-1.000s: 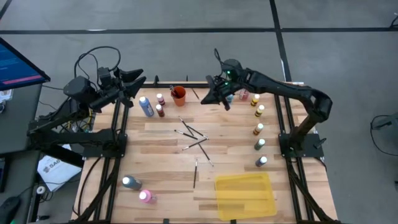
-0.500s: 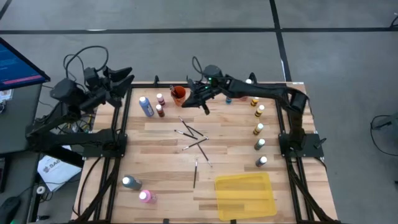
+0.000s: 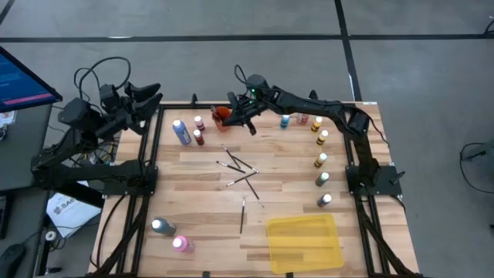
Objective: Pick & Place Paint Supplies
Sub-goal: Put the black paint brush into the orange cup
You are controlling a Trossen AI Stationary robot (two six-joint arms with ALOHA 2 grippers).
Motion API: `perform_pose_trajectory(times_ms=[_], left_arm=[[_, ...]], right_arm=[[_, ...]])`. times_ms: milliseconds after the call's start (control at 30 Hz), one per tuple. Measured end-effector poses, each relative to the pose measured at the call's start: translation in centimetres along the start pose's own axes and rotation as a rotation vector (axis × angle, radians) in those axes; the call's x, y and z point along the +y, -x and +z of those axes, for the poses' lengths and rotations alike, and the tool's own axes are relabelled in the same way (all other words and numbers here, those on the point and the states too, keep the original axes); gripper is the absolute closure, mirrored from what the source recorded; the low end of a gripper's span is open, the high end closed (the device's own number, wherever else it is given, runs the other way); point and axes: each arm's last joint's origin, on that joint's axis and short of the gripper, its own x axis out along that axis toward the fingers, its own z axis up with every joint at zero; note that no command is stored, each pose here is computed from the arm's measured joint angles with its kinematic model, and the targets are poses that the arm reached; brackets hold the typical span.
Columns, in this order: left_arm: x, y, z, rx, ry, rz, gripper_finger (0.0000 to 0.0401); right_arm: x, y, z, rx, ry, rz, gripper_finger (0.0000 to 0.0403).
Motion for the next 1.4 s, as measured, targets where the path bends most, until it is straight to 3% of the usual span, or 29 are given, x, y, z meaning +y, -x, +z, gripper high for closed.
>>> perform_pose_trajectory(times_ms=[167,667,1300,1400], left_arm=[[0.0,0.0,0.0,0.0,0.0,0.001,0.019],[0.0,0.0,0.0,-0.001,0.0,0.0,0.019],[0.0,0.0,0.0,-0.005,0.0,0.0,0.019],[0.0,0.0,0.0,-0.005,0.001,0.001,0.019]], right_arm=[[0.6,1.7,-0.4,-0.024,0.011,-0.028,0.0403],[-0.3,2.2,0.4,-0.054,-0.031,-0.084,0.0403],[-1.8,0.7,1.1,-0.079,-0.08,-0.116,0.0403],[-1.4,0.0,1.2,-0.056,-0.069,-0.065,0.0403]])
